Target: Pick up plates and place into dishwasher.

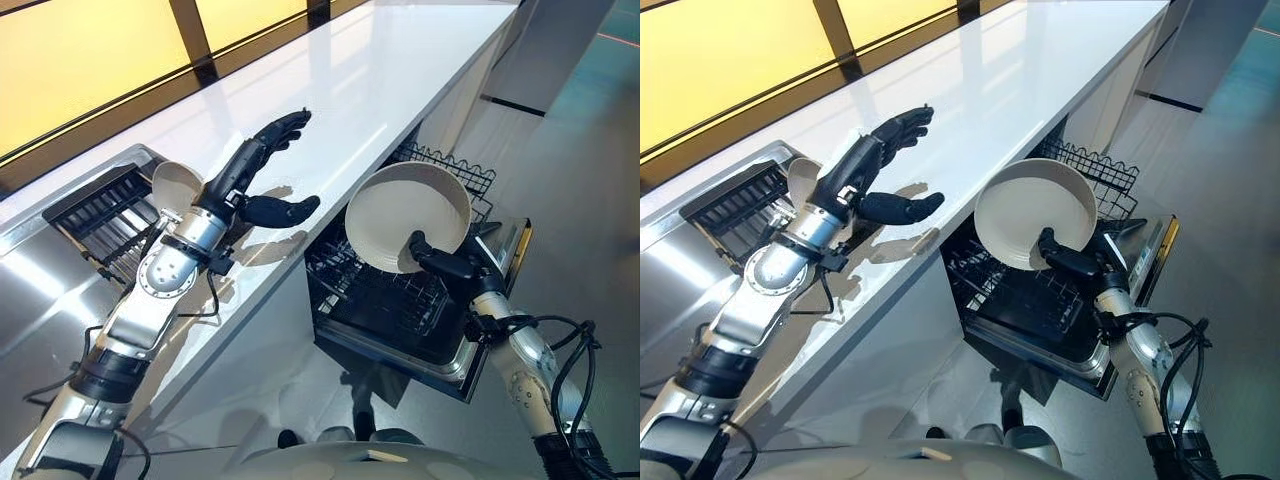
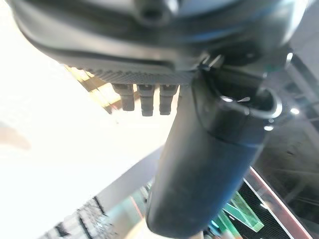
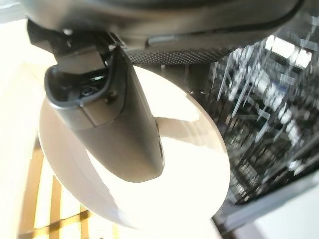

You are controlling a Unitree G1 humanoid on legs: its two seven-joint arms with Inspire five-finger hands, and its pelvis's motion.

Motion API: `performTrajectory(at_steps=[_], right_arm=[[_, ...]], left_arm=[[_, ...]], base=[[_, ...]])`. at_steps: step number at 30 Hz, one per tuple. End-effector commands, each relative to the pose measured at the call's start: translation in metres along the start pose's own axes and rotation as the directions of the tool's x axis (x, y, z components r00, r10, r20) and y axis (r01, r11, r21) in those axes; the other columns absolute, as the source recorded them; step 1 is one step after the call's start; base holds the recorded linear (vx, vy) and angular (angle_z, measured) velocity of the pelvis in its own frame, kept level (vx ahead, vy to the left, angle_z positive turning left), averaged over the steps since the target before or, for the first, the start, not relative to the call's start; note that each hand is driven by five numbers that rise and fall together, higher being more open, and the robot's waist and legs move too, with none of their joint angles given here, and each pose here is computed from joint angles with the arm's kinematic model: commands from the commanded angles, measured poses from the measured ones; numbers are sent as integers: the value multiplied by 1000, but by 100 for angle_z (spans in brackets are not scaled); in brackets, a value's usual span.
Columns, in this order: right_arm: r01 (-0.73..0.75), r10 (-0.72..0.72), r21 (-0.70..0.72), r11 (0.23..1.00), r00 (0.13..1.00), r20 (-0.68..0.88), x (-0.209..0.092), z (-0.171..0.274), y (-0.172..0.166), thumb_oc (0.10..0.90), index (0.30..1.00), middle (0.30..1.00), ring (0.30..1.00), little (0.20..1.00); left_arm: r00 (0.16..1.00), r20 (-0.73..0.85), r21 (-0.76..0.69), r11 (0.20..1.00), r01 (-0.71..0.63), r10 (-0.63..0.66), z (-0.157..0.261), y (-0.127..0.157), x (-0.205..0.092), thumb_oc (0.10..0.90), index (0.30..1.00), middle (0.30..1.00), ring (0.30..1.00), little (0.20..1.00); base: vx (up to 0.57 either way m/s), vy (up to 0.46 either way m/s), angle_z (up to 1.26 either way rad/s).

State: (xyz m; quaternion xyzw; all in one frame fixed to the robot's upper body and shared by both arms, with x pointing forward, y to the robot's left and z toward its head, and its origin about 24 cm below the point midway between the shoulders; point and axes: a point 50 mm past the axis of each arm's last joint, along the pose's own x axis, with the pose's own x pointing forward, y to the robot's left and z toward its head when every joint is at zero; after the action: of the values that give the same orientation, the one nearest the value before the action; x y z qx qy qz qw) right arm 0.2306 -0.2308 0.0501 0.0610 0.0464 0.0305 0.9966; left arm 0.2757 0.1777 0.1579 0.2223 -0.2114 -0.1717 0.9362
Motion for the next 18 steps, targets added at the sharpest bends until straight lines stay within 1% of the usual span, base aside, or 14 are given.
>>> performTrajectory(at_steps=[1, 3, 4, 5, 7, 9, 12, 13, 14, 15, 16, 17, 18], right_arm=[[139, -74, -184, 973, 943, 323, 10, 62, -14, 100, 300, 300, 300, 200], [205, -110, -268, 941, 937, 330, 12, 64, -18, 100, 300, 300, 300, 200], [257, -137, -335, 906, 930, 342, 13, 66, -21, 100, 300, 300, 300, 200], [280, -152, -358, 891, 926, 346, 14, 67, -23, 100, 300, 300, 300, 200], [365, -205, -466, 806, 911, 359, 15, 71, -30, 100, 300, 300, 300, 200], [430, -248, -583, 689, 896, 368, 17, 73, -38, 100, 300, 300, 300, 200], [454, -278, -718, 528, 891, 360, 19, 76, -51, 100, 300, 300, 300, 200], [451, -281, -740, 499, 892, 354, 21, 77, -53, 100, 300, 300, 300, 200], [445, -288, -776, 447, 893, 346, 22, 76, -57, 100, 300, 300, 300, 200], [443, -291, -793, 417, 892, 346, 23, 77, -60, 100, 300, 300, 300, 200], [438, -294, -805, 401, 893, 340, 24, 78, -61, 100, 300, 300, 300, 200], [438, -293, -804, 401, 893, 341, 25, 78, -61, 100, 300, 300, 300, 200], [431, -306, -819, 378, 894, 329, 28, 76, -65, 100, 300, 300, 300, 200]], left_arm=[[980, 189, 104, 991, -78, 57, 37, 20, 7, 800, 900, 900, 900, 900], [982, 182, 93, 993, -72, 54, 37, 19, 4, 800, 900, 900, 900, 900], [982, 181, 91, 993, -73, 55, 36, 19, 2, 800, 900, 900, 900, 900], [983, 176, 93, 993, -73, 56, 36, 19, 0, 800, 900, 900, 900, 900], [983, 173, 98, 992, -78, 60, 36, 21, -5, 800, 900, 900, 900, 900], [982, 174, 124, 988, -96, 74, 35, 25, -11, 800, 900, 900, 900, 900], [978, 179, 167, 977, -133, 103, 37, 36, -19, 800, 900, 900, 900, 900], [978, 178, 179, 973, -145, 113, 37, 38, -21, 800, 900, 900, 900, 900], [976, 178, 190, 969, -158, 124, 37, 43, -24, 800, 900, 900, 900, 900], [976, 171, 196, 966, -166, 133, 36, 46, -26, 800, 900, 900, 900, 900], [976, 164, 199, 965, -172, 140, 36, 49, -27, 800, 900, 900, 900, 900], [976, 164, 199, 965, -173, 141, 36, 49, -27, 800, 900, 900, 900, 900], [978, 146, 195, 965, -175, 148, 33, 53, -30, 800, 900, 900, 900, 900]], base=[[39, -6, 8], [-3, -13, 6], [-12, -14, 6], [-3, -17, 6], [29, -14, 7], [20, -10, 4], [13, -3, 12], [58, -2, 6], [54, -3, 8], [53, -5, 11], [-20, -7, 13], [23, -11, 18], [-9, -11, 19]])
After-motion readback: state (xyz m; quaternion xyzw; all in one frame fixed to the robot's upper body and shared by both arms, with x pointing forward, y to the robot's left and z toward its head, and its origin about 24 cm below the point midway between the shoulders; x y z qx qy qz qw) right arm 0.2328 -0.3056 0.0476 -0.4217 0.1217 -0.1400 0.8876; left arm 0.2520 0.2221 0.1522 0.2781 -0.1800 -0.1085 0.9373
